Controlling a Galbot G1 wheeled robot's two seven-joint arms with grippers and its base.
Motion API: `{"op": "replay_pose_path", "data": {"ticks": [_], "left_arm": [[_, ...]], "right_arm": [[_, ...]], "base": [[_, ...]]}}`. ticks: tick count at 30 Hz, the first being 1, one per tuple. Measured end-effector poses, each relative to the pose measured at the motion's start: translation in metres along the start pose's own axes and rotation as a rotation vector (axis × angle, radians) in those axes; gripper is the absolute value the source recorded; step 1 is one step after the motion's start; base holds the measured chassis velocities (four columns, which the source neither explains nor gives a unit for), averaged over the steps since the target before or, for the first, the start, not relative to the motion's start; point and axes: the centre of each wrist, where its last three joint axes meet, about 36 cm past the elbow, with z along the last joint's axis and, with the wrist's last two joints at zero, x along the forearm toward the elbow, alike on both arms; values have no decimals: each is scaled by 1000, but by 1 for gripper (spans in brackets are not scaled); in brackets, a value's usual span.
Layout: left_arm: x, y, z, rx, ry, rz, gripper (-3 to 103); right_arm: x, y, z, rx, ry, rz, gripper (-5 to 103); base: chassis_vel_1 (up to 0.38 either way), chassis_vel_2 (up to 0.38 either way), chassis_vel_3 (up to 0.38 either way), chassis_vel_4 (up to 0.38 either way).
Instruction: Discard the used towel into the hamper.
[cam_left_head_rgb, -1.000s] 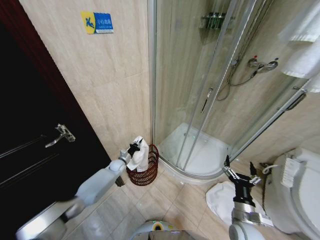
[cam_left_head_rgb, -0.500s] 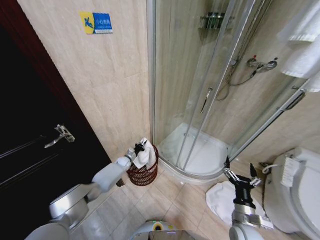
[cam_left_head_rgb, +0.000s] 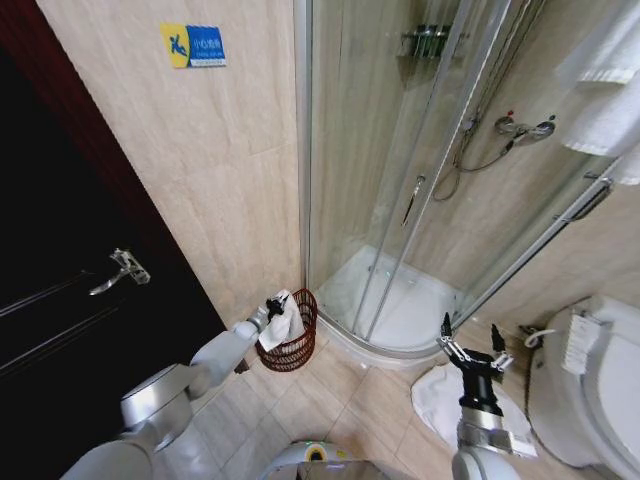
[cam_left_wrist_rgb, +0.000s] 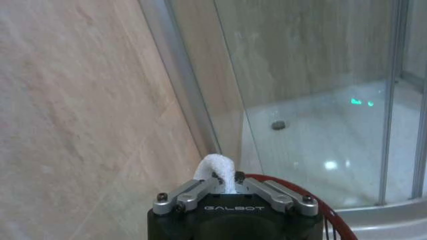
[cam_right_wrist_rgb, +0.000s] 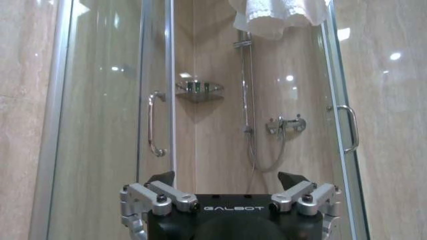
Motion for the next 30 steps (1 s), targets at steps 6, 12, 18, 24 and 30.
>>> {"op": "replay_pose_path", "data": {"ticks": [6, 12, 18, 24, 30], "left_arm": [[-6, -9, 2, -59, 43, 25, 2], [-15, -30, -2, -122, 63, 66, 2], [-32, -38, -24, -198, 64, 8, 2], [-40, -21, -45, -260, -18, -25, 2], [-51, -21, -66, -225, -111, -73, 2]], "right_arm": [[4, 4, 3, 3, -1, -15, 100], [10, 10, 9, 1, 7, -36, 100], [9, 6, 10, 6, 5, -24, 100], [10, 7, 12, -1, 10, -22, 100], [10, 8, 13, -6, 10, -24, 100]], "base": [[0, 0, 0, 0], [0, 0, 0, 0], [0, 0, 0, 0], [0, 0, 0, 0], [0, 0, 0, 0]]}}
